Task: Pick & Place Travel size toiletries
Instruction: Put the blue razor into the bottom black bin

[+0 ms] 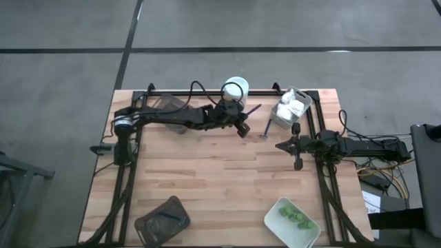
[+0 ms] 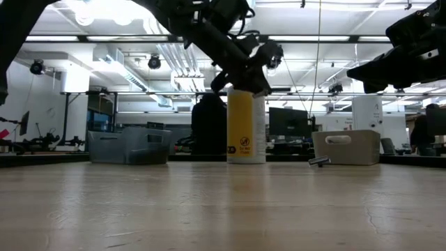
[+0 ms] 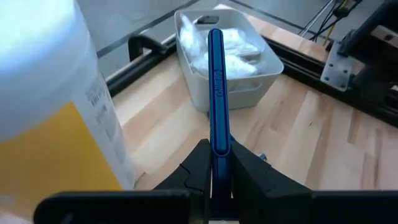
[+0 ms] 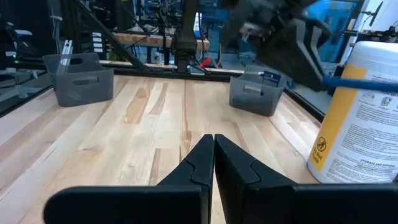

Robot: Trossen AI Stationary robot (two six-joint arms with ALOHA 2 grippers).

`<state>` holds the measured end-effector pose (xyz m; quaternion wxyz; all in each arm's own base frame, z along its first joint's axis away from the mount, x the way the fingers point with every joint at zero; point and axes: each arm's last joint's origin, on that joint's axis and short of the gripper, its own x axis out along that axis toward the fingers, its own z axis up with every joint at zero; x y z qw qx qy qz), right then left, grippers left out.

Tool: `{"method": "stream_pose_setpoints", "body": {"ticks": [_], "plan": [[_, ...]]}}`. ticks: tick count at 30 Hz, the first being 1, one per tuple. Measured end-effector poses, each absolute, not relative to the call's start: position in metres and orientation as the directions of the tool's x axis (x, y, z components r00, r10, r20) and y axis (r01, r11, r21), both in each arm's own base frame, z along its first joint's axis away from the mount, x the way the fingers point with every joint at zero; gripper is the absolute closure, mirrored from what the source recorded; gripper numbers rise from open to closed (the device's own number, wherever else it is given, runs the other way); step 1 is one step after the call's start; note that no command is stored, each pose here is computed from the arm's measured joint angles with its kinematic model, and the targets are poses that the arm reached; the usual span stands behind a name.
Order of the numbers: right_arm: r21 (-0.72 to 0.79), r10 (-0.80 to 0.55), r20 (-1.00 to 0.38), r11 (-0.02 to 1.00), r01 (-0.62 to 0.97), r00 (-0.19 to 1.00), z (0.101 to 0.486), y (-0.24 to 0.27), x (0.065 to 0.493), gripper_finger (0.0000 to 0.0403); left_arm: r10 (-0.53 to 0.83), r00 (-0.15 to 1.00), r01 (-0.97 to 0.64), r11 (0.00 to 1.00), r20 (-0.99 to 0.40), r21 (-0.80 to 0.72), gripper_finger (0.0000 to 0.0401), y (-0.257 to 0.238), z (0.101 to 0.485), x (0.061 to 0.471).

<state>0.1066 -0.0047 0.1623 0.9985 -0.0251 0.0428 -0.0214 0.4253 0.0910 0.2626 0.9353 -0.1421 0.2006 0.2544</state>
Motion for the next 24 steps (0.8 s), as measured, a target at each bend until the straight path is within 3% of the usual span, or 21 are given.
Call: {"method": "stream_pose_setpoints", "body": {"ticks": [17, 24], "plan": [[-0.052, -0.045, -0.085, 0.998, 0.041, 0.995, 0.162, -0.005, 0.107, 0.0394, 0.378, 0.803, -0.397, 0.916, -0.461, 0.059, 0.0358, 0.069, 0.312, 0.382], [-0.052, -0.045, -0.085, 0.998, 0.041, 0.995, 0.162, -0.005, 0.107, 0.0394, 0.315, 0.838, -0.329, 0.943, -0.446, 0.047, 0.0358, 0.047, 0.293, 0.354]]}}
